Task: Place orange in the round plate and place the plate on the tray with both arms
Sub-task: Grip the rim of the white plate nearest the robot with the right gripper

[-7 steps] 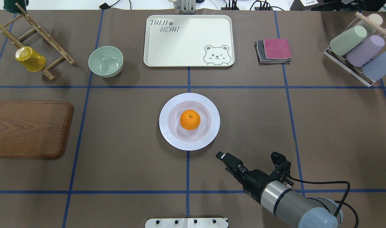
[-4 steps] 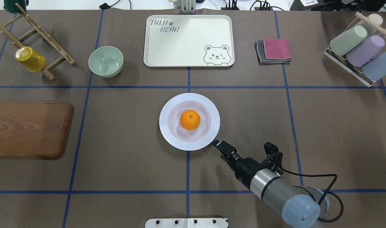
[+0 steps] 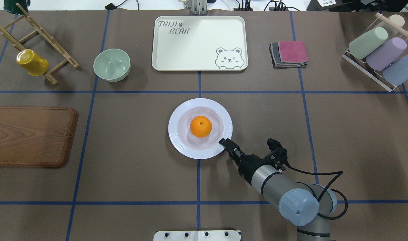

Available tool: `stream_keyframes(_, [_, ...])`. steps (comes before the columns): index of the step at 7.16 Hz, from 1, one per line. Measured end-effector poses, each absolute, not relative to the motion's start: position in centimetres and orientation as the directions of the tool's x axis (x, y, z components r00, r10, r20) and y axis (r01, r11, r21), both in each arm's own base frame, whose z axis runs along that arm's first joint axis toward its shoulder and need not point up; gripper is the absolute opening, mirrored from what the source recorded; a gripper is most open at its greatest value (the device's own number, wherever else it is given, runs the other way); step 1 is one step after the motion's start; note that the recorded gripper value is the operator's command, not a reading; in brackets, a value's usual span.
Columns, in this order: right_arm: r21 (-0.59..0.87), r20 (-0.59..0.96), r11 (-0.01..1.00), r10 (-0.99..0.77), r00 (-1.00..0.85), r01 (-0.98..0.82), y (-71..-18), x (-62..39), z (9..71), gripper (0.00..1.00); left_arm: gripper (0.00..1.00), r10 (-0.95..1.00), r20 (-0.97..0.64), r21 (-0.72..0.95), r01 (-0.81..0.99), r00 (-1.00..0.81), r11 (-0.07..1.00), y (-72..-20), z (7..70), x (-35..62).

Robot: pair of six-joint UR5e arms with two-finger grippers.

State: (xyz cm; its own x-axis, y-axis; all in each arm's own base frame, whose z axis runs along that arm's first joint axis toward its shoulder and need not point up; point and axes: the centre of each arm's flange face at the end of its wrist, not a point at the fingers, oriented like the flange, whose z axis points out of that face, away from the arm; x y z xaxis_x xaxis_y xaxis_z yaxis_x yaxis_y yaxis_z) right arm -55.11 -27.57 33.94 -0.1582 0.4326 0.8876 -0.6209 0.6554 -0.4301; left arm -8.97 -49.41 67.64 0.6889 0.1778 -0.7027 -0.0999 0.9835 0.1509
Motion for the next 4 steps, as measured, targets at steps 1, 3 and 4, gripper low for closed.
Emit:
stream_keyframes(1, [-0.433,0.886,0.654,0.434,-0.161,-0.620,-27.76,-55.30,33.71,0.58,0.99,0.178,-0.703,0.152,-0.100,0.689,0.983,-49.44,67.61,-8.97])
stream_keyframes(3, [-0.441,0.884,0.650,0.435,-0.173,-0.618,-28.04,-55.53,33.07,0.58,0.99,0.179,-0.702,0.152,-0.100,0.689,0.983,-49.47,67.58,-8.97])
stream_keyframes(4, [-0.442,0.883,0.649,0.435,-0.174,-0.619,-28.14,-55.77,33.00,0.58,0.99,0.179,-0.702,0.152,-0.100,0.689,0.983,-49.47,67.58,-8.97])
